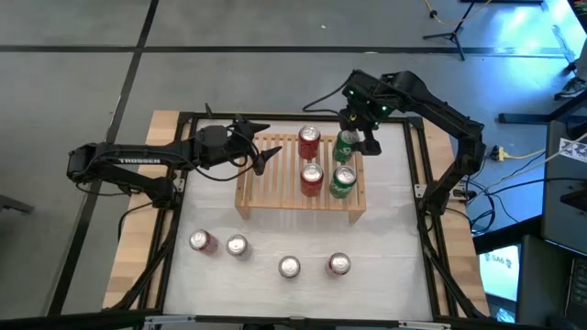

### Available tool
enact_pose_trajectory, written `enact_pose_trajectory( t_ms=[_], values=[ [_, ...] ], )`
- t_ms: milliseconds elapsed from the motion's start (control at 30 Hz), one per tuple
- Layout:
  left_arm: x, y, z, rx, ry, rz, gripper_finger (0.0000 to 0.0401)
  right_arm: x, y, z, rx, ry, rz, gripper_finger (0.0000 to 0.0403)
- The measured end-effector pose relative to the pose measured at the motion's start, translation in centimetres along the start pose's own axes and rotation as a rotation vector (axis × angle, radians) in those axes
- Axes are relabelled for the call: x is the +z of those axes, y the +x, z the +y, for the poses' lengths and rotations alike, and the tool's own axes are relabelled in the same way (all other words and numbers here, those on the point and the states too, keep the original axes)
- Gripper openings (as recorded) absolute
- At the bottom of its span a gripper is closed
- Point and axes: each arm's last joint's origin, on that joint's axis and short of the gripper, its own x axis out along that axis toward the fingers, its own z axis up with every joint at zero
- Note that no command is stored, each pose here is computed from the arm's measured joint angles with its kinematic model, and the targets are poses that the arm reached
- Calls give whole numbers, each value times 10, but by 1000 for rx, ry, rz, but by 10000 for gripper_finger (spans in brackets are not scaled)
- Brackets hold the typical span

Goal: Place canned beverage on shelf
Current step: Adjust the green soda can on the shelf

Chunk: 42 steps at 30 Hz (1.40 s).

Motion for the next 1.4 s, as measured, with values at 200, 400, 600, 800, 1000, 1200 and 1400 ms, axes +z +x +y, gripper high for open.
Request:
enact_pose_trajectory(
  t_ms=[200, 400, 600, 800, 1000, 1200, 1400],
  values=[
    [0, 0, 0, 5, 0, 0, 373, 1, 0, 0, -4, 1, -5, 383],
    [0, 0, 0, 5, 0, 0, 373, 1, 0, 0, 2, 22, -9, 359],
    [0, 0, 0, 5, 0, 0, 373, 1, 0, 0, 5, 24, -12, 301],
    [0, 0, 0, 6, 0, 0, 373, 1, 0, 0, 4, 38, -13, 287],
    [0, 0, 0, 6, 0, 0, 373, 1, 0, 0, 2, 157, -16, 306],
    [0, 0, 0, 6, 0, 0, 373, 2, 0, -1, -1, 278, -22, 296],
    [0, 0, 0, 6, 0, 0, 373, 2, 0, -1, -8, 407, -23, 302]
  ],
)
